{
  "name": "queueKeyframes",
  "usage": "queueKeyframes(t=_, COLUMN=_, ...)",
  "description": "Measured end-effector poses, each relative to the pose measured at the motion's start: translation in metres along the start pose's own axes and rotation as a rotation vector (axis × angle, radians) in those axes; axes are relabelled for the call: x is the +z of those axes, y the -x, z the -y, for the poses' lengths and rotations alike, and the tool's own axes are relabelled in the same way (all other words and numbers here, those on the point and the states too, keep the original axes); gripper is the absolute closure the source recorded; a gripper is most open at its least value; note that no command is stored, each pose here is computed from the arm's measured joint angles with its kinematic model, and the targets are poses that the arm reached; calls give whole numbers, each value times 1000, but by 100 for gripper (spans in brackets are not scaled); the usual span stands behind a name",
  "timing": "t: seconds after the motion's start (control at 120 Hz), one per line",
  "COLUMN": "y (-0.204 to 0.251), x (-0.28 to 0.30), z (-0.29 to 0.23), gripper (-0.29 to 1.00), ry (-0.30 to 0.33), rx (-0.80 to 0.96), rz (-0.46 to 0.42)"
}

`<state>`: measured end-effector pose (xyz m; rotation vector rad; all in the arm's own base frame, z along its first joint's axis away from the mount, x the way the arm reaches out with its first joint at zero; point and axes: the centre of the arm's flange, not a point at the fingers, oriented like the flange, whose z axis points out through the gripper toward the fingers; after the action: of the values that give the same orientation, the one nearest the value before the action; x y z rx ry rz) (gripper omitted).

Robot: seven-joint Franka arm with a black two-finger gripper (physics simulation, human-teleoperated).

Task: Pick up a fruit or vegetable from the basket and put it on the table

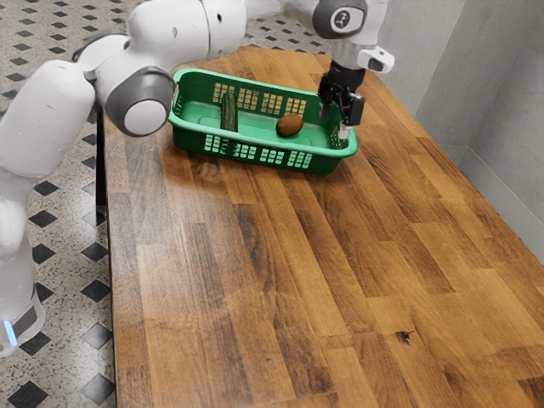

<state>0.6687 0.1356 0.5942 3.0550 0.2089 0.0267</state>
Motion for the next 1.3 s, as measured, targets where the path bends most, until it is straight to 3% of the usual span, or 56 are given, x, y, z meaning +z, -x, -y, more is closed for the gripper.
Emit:
queueKeyframes(t=0.242, y=-14, x=50, z=70, gripper=0, ry=-6, rx=-43, rz=52)
queueKeyframes(t=0.383, y=-11, x=34, z=77, gripper=0, ry=-15, rx=-13, rz=19)
queueKeyframes(t=0.808, y=17, x=26, z=199, gripper=0, ry=-81, rx=-15, rz=4)
queueKeyframes(t=1.3, y=-18, x=90, z=247, gripper=0, ry=-146, rx=45, rz=-105)
